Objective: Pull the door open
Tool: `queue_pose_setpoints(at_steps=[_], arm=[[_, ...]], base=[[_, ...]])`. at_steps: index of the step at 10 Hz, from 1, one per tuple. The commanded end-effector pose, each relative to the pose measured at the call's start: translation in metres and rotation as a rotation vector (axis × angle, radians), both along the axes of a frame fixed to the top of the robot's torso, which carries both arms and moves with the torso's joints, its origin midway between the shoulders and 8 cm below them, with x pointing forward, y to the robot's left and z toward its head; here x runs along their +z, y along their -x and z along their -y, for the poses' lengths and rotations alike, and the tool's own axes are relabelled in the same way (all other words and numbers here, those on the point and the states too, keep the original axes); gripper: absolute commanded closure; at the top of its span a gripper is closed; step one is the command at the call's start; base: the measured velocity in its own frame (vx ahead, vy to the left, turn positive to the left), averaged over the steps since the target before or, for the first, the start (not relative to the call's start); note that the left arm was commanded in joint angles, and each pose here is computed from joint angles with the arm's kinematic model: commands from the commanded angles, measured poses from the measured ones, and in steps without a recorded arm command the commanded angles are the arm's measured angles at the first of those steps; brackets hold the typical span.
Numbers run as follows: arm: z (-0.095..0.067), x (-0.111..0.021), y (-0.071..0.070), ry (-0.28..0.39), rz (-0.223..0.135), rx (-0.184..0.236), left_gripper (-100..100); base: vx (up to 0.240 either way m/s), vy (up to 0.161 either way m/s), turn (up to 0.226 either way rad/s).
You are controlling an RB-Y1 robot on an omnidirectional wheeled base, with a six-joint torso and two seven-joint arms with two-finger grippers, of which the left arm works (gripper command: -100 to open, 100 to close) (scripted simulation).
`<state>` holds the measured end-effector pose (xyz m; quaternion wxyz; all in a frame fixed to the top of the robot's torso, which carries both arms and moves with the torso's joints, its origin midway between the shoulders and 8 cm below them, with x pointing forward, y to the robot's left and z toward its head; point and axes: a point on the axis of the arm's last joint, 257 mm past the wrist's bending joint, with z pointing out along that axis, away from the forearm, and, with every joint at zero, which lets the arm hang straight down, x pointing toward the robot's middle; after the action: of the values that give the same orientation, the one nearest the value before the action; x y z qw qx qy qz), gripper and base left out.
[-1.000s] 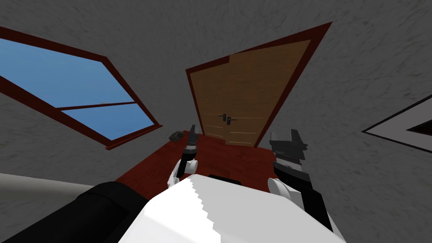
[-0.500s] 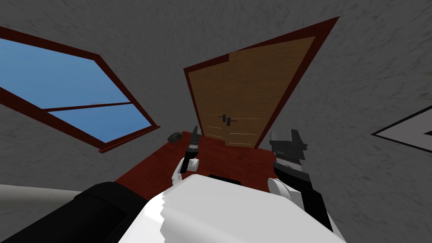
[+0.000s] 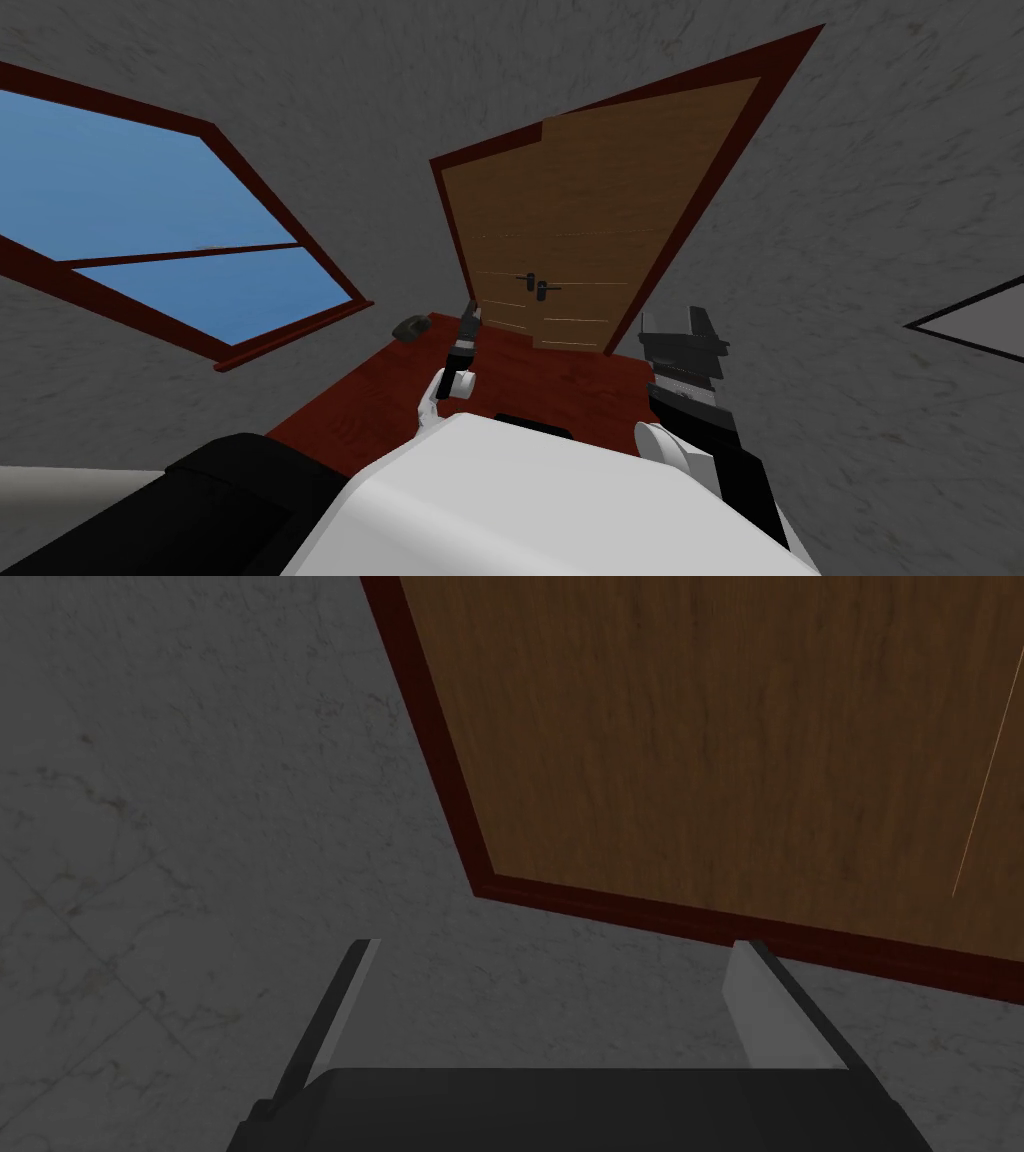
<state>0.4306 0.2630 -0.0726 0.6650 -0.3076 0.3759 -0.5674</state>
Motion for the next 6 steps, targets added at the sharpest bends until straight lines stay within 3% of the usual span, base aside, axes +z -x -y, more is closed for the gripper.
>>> queue_pose_setpoints(at_steps=[1, 6], arm=[[0.0, -0.013, -0.01, 0.006, -0.025, -0.008, -100], [-0.001, -0.046, -0.041, 0.025, -0.095, -0.03, -100]], base=[[0.114, -0.005, -0.015], [0.101, 0.001, -0.019]])
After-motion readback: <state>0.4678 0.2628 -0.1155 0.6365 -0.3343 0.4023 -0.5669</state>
